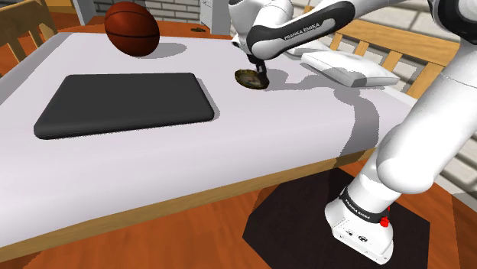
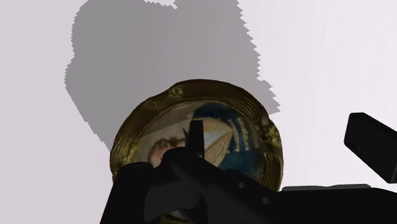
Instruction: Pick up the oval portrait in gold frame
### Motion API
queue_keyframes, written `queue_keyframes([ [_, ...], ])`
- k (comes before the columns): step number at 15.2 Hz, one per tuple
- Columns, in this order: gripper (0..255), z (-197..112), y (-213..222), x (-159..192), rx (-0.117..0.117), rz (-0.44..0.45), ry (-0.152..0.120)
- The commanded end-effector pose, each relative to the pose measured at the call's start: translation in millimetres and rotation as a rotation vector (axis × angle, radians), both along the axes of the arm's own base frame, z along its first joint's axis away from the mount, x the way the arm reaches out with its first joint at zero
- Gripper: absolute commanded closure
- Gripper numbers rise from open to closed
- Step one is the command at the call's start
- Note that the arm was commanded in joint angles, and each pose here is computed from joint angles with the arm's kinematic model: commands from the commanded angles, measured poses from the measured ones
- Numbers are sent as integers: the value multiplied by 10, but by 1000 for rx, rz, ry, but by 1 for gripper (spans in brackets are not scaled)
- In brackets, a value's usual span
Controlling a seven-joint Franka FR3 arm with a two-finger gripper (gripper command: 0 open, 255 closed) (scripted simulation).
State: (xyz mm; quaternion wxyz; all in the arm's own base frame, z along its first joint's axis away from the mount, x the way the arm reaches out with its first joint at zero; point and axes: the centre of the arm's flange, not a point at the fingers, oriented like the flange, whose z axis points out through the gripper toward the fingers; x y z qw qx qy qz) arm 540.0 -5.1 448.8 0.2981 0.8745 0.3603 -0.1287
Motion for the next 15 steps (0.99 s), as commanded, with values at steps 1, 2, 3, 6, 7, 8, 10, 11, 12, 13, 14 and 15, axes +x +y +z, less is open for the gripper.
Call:
queue_keyframes([
  [1, 0, -91, 15, 49, -8, 15, 1],
  [2, 0, -144, 15, 49, -8, 15, 1],
  [3, 0, -196, 15, 49, -8, 15, 1],
  [6, 0, -385, 15, 49, -8, 15, 1],
  [7, 0, -385, 15, 49, -8, 15, 1],
  [8, 0, -385, 15, 49, -8, 15, 1],
  [10, 255, -388, 18, 54, -8, 14, 1],
  [11, 255, -388, 18, 53, -8, 14, 1],
  [12, 255, -388, 19, 53, -8, 14, 1],
  [13, 255, -389, 18, 53, -8, 14, 1],
  [14, 255, -390, 19, 54, -8, 14, 1],
  [15, 255, -389, 19, 53, -8, 14, 1],
])
